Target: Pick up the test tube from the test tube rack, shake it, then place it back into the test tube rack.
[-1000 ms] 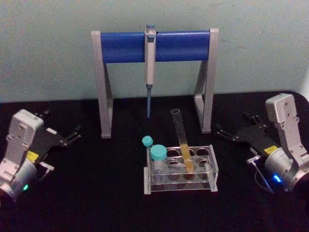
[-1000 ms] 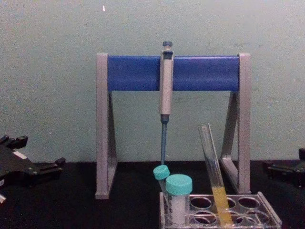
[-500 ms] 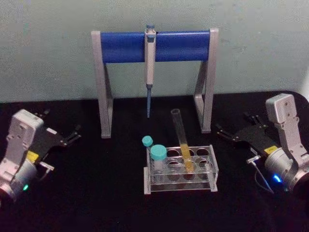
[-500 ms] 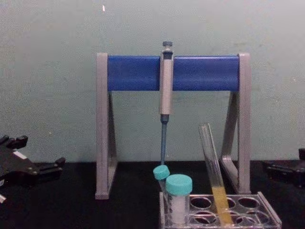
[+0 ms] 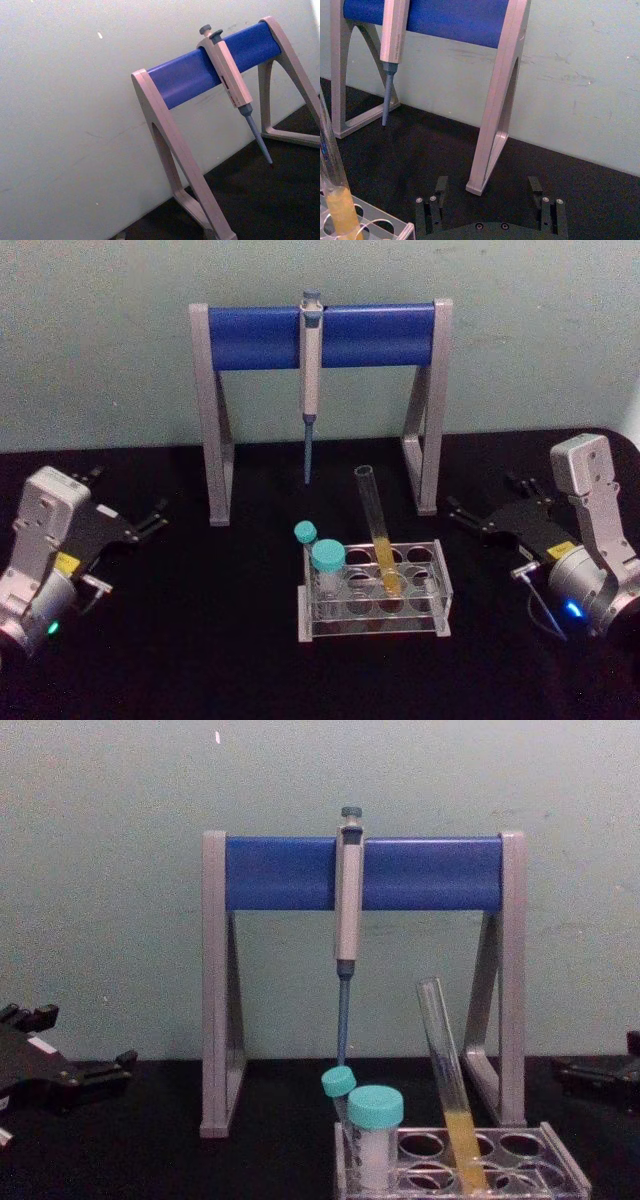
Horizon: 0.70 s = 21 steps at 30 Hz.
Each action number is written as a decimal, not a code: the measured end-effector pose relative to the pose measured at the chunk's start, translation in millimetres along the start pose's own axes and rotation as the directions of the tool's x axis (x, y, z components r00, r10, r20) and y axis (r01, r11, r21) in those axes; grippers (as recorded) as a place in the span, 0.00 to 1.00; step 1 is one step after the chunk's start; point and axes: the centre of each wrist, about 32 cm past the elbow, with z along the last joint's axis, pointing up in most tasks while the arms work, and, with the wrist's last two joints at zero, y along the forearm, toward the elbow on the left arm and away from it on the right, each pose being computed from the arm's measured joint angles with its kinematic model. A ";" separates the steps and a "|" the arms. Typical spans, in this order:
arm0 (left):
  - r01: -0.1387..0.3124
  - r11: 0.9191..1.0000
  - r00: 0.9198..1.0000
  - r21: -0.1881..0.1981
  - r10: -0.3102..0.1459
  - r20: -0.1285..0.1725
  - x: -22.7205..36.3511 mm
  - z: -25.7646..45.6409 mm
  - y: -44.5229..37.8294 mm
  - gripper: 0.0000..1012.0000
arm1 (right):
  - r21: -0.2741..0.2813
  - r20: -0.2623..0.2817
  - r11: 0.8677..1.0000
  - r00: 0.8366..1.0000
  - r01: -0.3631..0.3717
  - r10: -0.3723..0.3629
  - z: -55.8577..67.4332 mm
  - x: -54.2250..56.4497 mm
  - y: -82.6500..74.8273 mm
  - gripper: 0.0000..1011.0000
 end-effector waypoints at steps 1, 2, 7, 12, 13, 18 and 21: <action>0.000 1.000 1.000 0.000 0.000 0.000 0.0 0.0 0.0 0.99 | 0.000 0.000 1.000 1.000 0.000 0.000 0.0 0.0 0.0 0.99; 0.000 1.000 1.000 0.000 0.000 0.000 0.0 0.0 0.0 0.99 | 0.000 0.000 1.000 1.000 0.000 0.000 0.0 0.0 0.0 0.99; 0.000 1.000 1.000 0.000 0.000 0.000 0.0 0.0 0.0 0.99 | 0.000 0.000 1.000 1.000 0.000 0.000 0.0 0.0 0.0 0.99; 0.000 1.000 1.000 0.000 0.000 0.000 0.0 0.0 0.0 0.99 | 0.000 0.000 1.000 1.000 0.000 0.000 0.0 0.0 0.0 0.99; 0.000 1.000 1.000 0.000 0.000 0.000 0.0 0.0 0.0 0.99 | 0.000 0.000 1.000 1.000 0.000 0.000 0.0 0.0 0.0 0.99; 0.000 1.000 1.000 0.000 0.000 0.000 0.0 0.0 0.0 0.99 | 0.000 0.000 1.000 1.000 0.000 0.000 0.0 0.0 0.0 0.99; 0.000 1.000 1.000 0.000 0.000 0.000 0.0 0.0 0.0 0.99 | 0.000 0.000 1.000 1.000 0.000 0.000 0.0 0.0 0.0 0.99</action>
